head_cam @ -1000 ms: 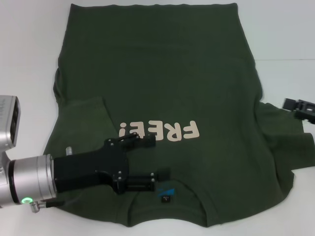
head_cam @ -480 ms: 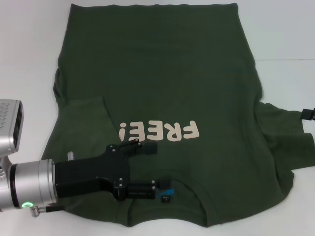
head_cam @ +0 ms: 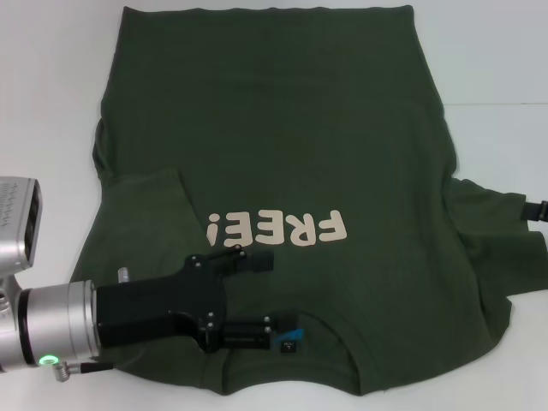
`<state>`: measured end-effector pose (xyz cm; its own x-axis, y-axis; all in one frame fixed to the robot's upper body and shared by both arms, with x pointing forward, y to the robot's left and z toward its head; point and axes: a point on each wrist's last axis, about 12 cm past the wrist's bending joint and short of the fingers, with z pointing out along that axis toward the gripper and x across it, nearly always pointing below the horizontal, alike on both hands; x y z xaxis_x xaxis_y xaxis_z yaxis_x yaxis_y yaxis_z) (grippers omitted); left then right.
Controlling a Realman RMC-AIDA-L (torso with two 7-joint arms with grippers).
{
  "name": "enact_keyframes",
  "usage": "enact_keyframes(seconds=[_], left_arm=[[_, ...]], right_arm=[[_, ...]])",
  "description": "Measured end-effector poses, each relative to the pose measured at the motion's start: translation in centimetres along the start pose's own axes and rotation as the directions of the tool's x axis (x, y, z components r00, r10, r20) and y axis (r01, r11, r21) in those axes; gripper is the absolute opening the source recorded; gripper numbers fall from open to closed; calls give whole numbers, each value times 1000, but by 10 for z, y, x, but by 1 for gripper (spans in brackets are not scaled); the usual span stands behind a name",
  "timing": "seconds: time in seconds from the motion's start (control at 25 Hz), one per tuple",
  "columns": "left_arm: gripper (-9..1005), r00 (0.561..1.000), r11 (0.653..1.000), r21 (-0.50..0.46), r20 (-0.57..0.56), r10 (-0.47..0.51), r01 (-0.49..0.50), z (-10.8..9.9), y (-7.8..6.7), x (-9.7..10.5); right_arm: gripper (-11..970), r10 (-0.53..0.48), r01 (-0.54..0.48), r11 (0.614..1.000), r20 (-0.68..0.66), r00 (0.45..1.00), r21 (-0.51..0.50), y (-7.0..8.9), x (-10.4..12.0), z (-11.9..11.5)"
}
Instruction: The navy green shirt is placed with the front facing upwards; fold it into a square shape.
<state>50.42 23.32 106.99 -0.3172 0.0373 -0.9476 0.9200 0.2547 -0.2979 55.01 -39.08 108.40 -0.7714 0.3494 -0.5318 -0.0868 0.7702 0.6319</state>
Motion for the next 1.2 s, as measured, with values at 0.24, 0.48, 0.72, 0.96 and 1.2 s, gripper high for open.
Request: enact_keyframes(seconds=[0.24,0.48,0.72,0.96,1.2], left_arm=[[945,1000,1000,2,1,-4,4,1,0,1],[945,1000,1000,-3,1,-7,7,0,0,2],[946,1000,1000,-10,5,-10,10,-2,0,2],[946,1000,1000,-19,4,-12,12,-2,0,3],[946,1000,1000,-20,4,-12,12,-2,0,3]], right_arm=[[905,14,-14,1000,2,1000,17,-5,11,9],[894,11,-11,1000,9,1000,24,-4,14,17],[876,10,-11,1000,27,1000,11,-1,14,23],[859,26,-26,1000,45,999,3,-1,19,29],[503,48,-46,999,92,995,-22,-2,20,27]])
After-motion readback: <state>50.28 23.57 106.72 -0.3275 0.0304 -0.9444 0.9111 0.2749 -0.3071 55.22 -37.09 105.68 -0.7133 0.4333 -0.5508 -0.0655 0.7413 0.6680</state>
